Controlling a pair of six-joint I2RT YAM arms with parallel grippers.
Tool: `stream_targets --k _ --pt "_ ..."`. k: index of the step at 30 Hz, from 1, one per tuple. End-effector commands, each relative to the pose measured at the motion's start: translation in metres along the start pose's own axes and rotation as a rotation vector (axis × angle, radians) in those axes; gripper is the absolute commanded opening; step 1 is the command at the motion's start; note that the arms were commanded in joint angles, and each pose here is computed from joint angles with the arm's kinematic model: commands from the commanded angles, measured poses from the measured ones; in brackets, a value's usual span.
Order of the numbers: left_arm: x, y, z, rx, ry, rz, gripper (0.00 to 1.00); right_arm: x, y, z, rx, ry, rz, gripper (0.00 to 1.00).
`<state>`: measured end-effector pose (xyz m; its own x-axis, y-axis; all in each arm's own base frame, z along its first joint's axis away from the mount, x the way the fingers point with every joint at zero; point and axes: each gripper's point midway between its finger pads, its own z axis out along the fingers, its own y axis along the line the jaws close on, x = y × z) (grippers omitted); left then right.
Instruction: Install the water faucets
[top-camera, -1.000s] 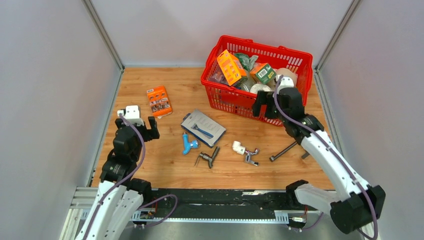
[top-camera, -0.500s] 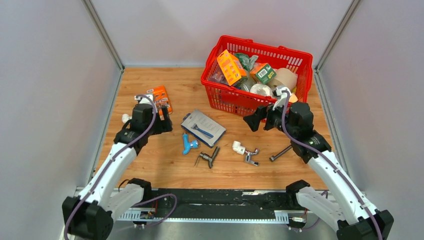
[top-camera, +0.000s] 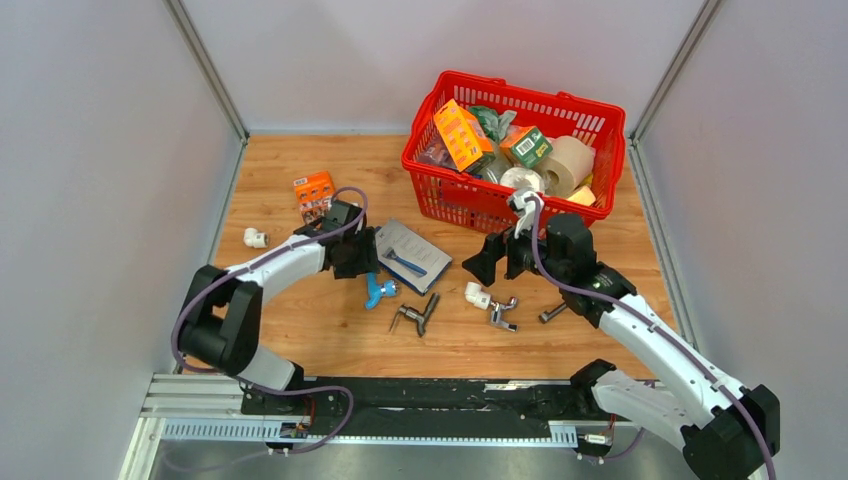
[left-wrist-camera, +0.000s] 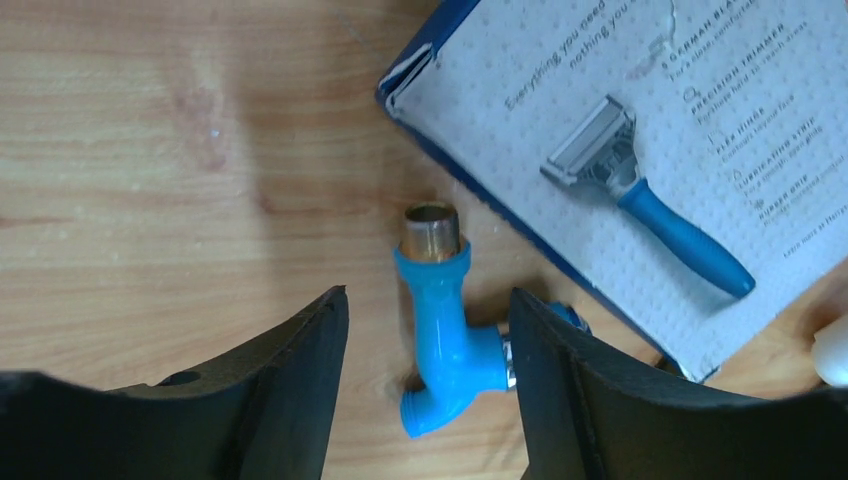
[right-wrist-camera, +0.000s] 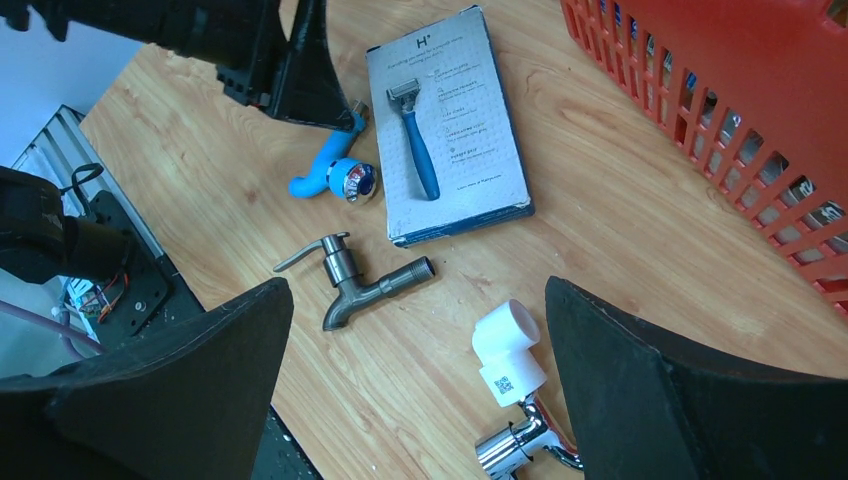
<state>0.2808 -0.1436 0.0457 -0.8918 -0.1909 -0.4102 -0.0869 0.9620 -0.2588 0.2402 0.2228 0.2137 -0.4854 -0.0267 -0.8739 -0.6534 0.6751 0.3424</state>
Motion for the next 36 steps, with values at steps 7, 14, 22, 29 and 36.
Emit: stream_targets --k 7,14,22,29,36 --pt "-0.008 -0.006 0.040 -0.054 0.036 0.006 0.51 -0.005 0.001 0.003 -0.013 -0.037 -0.040 1.00" --pt "-0.001 -0.011 0.033 -0.007 0.012 -0.042 0.17 -0.003 0.001 0.007 -0.021 -0.043 -0.037 1.00" --pt "-0.028 -0.036 -0.021 0.160 -0.192 -0.237 0.00 0.006 0.026 0.023 -0.087 -0.058 -0.011 1.00" --pt "-0.039 -0.057 -0.058 0.354 -0.285 -0.471 0.00 0.014 0.059 0.041 -0.135 -0.097 -0.033 1.00" --pt "-0.049 -0.082 -0.094 0.578 -0.306 -0.705 0.00 0.019 0.077 0.052 -0.218 -0.193 0.017 1.00"
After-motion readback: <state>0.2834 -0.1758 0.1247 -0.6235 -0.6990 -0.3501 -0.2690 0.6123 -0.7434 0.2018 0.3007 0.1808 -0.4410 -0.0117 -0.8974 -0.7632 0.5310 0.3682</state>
